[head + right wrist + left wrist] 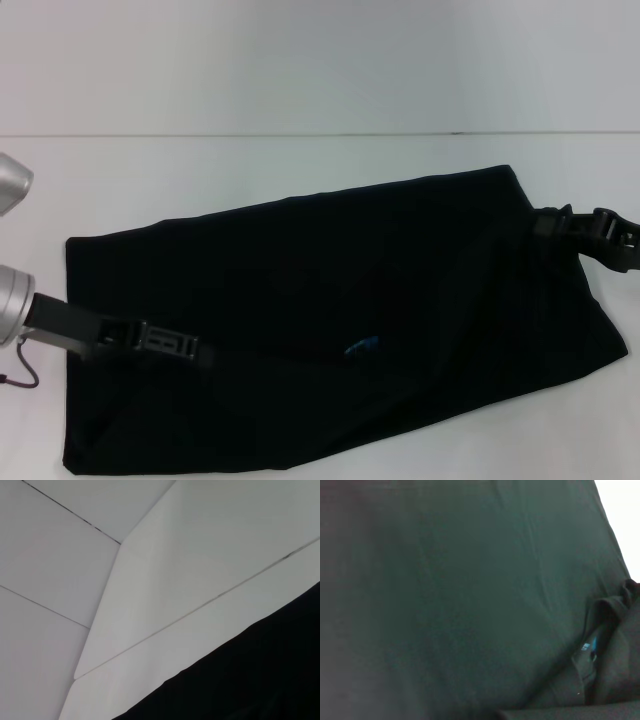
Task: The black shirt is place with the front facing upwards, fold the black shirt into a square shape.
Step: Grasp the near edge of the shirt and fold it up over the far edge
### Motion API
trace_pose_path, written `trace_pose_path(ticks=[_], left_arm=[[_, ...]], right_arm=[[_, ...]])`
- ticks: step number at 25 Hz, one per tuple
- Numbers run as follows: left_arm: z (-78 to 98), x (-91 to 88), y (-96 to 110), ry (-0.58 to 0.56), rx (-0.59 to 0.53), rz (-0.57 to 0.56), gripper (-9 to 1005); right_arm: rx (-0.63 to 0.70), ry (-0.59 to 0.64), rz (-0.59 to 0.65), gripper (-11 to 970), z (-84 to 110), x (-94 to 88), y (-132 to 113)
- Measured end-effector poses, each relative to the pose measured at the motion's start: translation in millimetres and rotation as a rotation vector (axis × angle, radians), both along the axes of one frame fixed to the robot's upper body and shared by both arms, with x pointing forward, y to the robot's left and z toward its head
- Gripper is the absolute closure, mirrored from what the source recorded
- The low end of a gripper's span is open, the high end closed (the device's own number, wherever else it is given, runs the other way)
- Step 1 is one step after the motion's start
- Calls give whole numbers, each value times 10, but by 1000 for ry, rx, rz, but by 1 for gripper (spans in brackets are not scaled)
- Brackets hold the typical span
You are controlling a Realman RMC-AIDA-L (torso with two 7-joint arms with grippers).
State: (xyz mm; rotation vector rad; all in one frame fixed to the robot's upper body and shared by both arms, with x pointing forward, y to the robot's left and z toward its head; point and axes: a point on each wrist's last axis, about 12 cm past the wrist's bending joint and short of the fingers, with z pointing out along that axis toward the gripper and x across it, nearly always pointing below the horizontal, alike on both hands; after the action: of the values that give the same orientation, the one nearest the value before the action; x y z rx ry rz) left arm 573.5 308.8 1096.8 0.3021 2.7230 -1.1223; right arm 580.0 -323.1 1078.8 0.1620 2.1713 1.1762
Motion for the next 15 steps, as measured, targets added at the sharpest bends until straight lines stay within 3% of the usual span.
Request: trace_pose_path(ticks=[15], left_arm=[[4,32,-45,4,4,5,150]], right_arm=[[4,0,4,808,0,-4,9]])
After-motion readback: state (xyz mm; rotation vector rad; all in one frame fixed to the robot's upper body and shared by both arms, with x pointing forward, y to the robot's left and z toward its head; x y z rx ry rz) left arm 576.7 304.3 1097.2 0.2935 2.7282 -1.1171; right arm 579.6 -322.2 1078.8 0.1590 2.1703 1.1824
